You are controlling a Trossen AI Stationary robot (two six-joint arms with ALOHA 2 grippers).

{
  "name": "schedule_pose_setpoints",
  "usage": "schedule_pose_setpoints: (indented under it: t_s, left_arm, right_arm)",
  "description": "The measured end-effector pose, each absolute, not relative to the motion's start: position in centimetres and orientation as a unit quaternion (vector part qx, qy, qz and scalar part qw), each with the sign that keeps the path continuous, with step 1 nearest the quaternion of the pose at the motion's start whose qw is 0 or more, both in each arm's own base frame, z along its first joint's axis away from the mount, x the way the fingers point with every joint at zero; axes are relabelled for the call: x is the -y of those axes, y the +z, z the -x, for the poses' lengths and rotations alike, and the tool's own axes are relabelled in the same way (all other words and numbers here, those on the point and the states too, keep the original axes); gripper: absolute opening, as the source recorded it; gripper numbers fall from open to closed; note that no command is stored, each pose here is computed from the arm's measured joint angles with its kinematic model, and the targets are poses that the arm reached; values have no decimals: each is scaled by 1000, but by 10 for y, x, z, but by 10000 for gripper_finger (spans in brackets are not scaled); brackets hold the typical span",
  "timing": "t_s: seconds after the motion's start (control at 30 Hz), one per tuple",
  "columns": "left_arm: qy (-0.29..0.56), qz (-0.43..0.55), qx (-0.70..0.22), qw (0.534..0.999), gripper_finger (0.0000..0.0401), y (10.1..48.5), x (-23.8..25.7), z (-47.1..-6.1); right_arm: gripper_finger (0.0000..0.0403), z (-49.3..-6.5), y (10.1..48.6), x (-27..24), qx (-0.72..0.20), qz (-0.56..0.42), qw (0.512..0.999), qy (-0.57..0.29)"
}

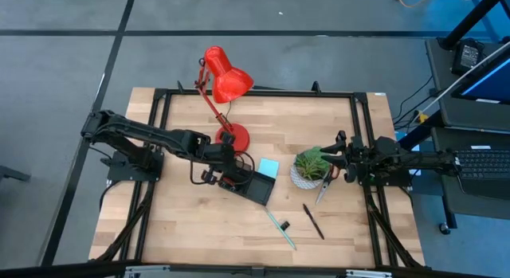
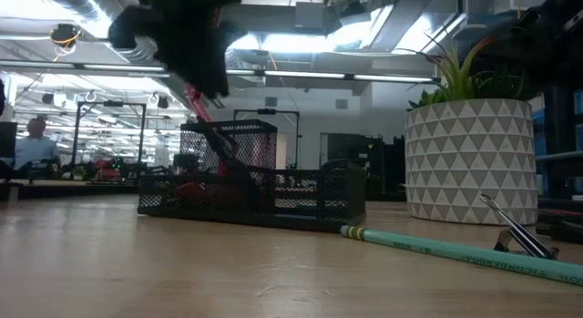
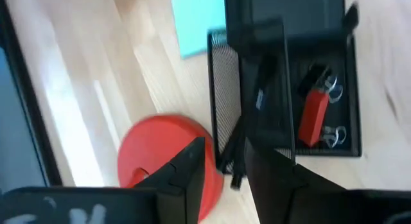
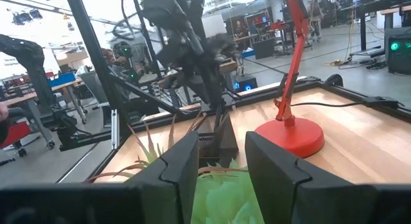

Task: Pick and place office supplies into organizer
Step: Put the black binder clip into the black desk organizer

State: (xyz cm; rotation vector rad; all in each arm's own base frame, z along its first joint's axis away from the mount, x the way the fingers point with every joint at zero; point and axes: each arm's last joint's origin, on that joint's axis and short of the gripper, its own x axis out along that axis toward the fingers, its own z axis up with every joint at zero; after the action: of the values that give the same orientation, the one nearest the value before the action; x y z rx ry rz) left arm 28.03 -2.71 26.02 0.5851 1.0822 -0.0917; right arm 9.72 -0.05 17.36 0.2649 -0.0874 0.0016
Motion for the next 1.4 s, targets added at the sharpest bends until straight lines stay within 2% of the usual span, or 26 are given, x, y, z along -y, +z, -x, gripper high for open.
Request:
schedule_pose_setpoints:
  t_s: [0.13, 0.37, 0.5, 0.57, 0.67, 0.8, 1.03, 1.23, 1.4]
  left_arm:
    - [-49, -269, -477, 835, 111, 278, 37, -285]
    - [-108, -151, -437, 880, 100, 290, 55, -284]
    - [-146, -129, -393, 898, 89, 300, 61, -282]
    - [-152, -124, -370, 908, 84, 304, 61, -276]
    - [-147, -116, -341, 921, 77, 301, 57, -262]
    - [-137, -98, -282, 944, 69, 293, 52, -241]
    - [-129, -85, -185, 971, 65, 260, 45, -204]
    - [-120, -77, -107, 984, 63, 236, 39, -179]
    - [-101, -76, -79, 989, 63, 213, 35, -163]
  right_arm:
    - [132, -97, 174, 1, 44, -155, 987, 2]
    - [132, -97, 174, 1, 44, -197, 979, 4]
    - [132, -97, 174, 1, 46, -205, 978, 5]
    - [132, -97, 179, 0, 68, -195, 978, 11]
    - [132, -94, 190, -2, 112, -145, 981, 63]
    - [132, -89, 212, -5, 130, -91, 982, 104]
    - [132, -105, 248, -6, 40, -43, 994, 97]
    - [132, -157, 282, -17, -113, -4, 987, 117]
    - [132, -204, 299, -38, -237, 16, 964, 120]
